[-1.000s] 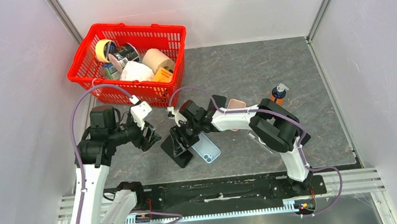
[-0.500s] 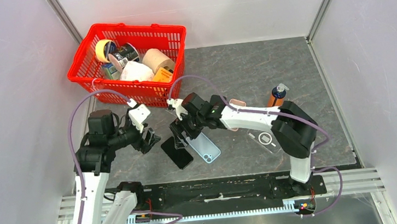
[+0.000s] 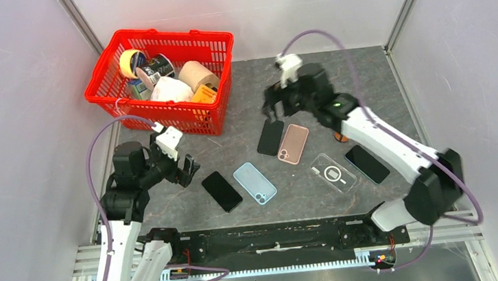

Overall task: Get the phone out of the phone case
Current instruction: Reset both arms

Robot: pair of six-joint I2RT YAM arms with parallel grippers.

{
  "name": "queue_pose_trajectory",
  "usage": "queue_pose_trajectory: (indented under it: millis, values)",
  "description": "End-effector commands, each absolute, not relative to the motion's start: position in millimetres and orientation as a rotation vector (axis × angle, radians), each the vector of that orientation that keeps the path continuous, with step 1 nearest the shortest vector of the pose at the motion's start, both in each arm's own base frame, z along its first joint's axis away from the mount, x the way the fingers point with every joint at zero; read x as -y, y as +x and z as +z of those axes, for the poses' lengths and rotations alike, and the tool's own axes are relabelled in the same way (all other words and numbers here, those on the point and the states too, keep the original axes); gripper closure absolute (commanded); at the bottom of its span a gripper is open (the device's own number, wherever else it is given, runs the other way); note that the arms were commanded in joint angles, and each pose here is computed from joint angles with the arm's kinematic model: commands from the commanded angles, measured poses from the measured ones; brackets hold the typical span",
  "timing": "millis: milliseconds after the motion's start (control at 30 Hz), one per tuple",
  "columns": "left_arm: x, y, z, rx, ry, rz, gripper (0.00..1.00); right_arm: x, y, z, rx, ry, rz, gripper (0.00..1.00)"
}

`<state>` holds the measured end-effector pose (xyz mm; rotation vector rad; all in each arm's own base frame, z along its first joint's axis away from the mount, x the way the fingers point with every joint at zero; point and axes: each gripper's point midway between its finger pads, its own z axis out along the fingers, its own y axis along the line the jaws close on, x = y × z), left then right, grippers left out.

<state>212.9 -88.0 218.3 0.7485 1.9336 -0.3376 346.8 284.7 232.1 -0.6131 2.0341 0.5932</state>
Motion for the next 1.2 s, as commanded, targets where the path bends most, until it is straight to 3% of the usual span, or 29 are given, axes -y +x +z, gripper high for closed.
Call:
queue_pose_trajectory:
  millis: [0,267,600,900,1167]
  values:
    - [81.0,234.8,238.4,-1.865,0.581,-0.295,0.08,-208.6,362.0,301.9,-1.839,-0.426,0.417,0.03]
    - [68.3,241.8,238.9,-1.834,0.48,-0.224,0.0,-96.7,343.7,373.9,-1.632,-0.273,-0.041,0.03]
    - [38.4,252.1,233.9,-1.819,0.334,-0.061,0.0,-30.1,306.4,354.2,-1.643,-0.22,-0.328,0.03]
    - [39.9,250.8,234.1,-1.723,0.344,-0.054,0.0,-32.2,252.4,277.7,-1.804,-0.22,-0.113,0.03]
    - [52.8,244.7,226.2,-1.698,0.424,-0.108,0.0,-24.4,240.9,245.3,-1.821,-0.194,-0.099,0.03]
